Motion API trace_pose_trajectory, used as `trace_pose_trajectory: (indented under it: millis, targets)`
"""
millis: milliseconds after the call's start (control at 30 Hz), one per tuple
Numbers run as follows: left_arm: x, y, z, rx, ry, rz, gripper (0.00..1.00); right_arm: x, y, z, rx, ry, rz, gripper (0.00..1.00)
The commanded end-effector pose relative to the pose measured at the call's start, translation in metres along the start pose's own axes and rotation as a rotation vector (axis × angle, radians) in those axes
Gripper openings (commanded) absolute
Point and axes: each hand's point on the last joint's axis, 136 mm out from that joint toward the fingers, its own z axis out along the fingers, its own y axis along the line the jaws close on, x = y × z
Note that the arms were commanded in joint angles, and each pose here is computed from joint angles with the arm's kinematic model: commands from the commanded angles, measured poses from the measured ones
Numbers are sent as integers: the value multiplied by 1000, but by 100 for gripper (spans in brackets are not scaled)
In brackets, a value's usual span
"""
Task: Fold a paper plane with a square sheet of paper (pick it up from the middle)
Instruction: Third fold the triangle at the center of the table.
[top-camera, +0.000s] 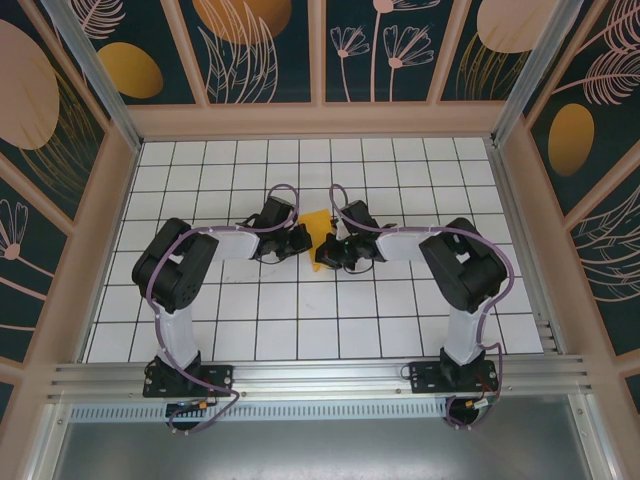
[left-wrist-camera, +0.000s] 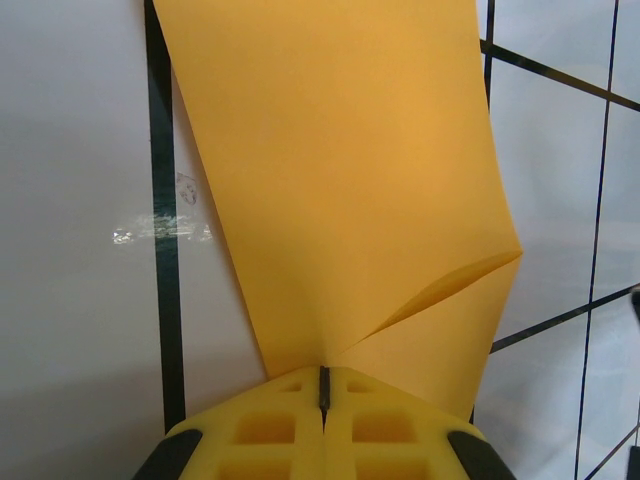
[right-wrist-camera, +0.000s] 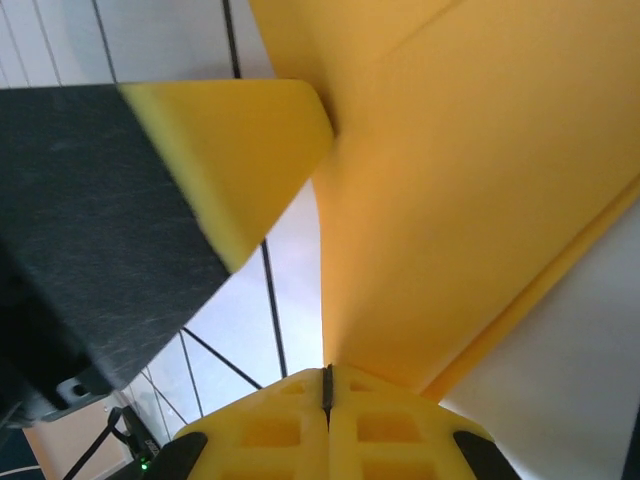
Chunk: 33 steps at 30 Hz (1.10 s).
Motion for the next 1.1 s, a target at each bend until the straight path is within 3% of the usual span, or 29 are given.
trace_pose_trajectory:
  millis: [0,433,700,1067]
  targets:
    - [33,85,9,-287,62,-77,0,8,-11,9,34,39,4,0]
    - [33,86,10,-293,63,-77,0,35,-32,1,86,89,30,0]
    - [32,86,10,-291,63,-77,0,7,11,-18,30,-3,-58,0]
    - [32,85,9,-290,64,-78,0,11,5,11,61,74,-56,0]
